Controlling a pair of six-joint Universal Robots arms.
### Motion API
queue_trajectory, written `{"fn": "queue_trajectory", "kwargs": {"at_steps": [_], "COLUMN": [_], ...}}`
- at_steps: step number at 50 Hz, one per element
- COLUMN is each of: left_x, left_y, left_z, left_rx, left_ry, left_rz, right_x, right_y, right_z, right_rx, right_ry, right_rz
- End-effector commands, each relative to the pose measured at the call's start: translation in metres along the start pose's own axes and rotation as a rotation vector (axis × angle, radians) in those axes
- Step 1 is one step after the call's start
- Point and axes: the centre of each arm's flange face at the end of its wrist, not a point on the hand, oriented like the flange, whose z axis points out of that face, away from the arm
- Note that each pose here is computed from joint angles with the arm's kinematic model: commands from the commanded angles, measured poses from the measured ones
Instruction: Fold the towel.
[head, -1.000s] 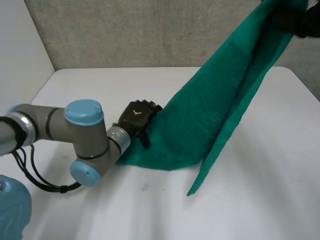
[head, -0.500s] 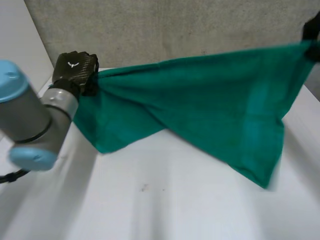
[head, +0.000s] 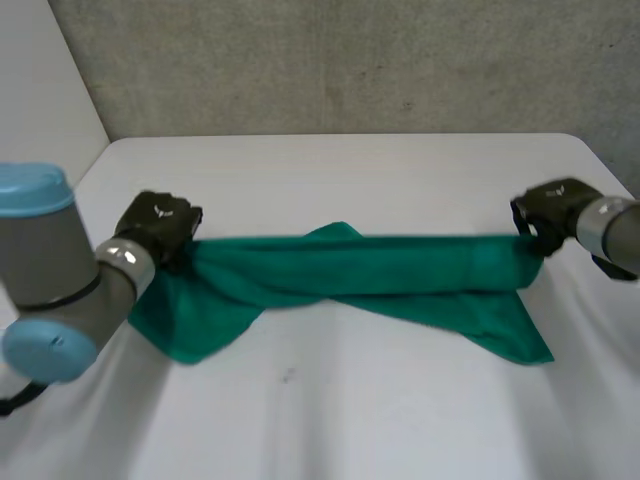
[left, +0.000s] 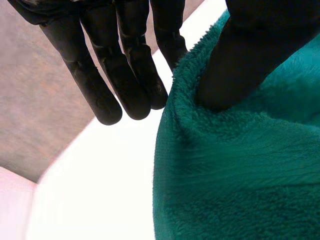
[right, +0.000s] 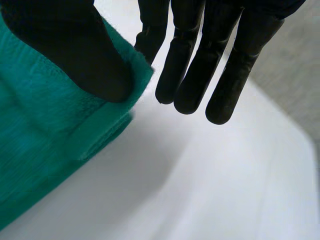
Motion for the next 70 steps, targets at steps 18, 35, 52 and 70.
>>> {"fn": "queue_trajectory", "kwargs": {"at_steps": [18, 35, 52, 70], "left_x": [-0.082, 0.026, 0.056, -0.019], "left_y": [-0.155, 0.012, 0.034, 0.020], "left_z": [-0.004, -0.025, -0.055, -0.065], "left_rx": [0.679, 0.194, 0.038, -0.016], "left_ry": [-0.567, -0.211, -0.041, -0.108], "left_rz": [0.051, 0.040, 0.069, -0.135], "right_x": [0.062, -0.040, -0.041, -0.032], "right_y": [-0.168, 0.001, 0.038, 0.046], "right_z": [-0.057, -0.026, -0.030, -0.026], "right_rx": [0.882, 0.309, 0.200, 0.182], "right_ry": [0.495, 0.123, 0.116, 0.137], "right_rz": [-0.007, 0.056, 0.076, 0.092]}}
